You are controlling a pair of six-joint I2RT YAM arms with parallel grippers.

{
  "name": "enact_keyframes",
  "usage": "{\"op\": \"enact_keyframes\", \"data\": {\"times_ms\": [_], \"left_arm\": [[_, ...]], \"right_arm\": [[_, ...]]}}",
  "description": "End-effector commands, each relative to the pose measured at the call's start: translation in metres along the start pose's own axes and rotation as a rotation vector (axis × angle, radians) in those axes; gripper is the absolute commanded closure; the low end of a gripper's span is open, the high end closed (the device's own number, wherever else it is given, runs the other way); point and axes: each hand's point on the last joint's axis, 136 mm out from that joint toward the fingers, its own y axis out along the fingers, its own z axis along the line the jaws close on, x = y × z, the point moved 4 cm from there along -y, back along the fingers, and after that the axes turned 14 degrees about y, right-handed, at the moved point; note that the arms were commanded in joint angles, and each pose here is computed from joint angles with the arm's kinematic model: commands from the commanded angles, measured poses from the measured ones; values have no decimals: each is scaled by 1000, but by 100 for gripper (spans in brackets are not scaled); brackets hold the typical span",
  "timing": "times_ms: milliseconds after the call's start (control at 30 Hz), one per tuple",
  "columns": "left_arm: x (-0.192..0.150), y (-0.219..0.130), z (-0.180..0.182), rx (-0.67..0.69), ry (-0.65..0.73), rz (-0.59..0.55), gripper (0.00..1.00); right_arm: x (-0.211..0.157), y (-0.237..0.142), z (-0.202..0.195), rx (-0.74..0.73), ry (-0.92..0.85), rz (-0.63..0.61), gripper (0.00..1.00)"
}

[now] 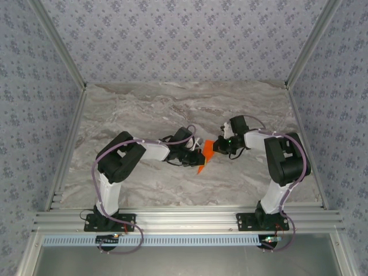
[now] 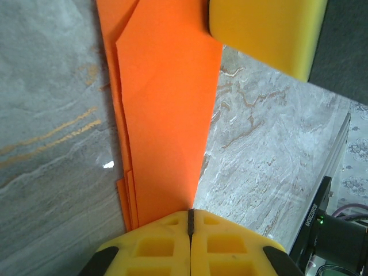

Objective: Fold a paper plane with a square sheet of paper (fold left side to right side)
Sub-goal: Fold the wing for the fifth time at the center of the table.

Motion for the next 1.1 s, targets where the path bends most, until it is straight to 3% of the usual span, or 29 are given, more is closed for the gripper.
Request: {"op": "enact_keyframes", "data": {"times_ms": [0,1067], "left_arm": [[-48,23,53,182,-104,135,95],[-50,22,52,174,-105,135,95]], "right_arm": [[28,-5,-33,-139,28,-103,92],[73,-15,-49,-42,178,-116,92]]}}
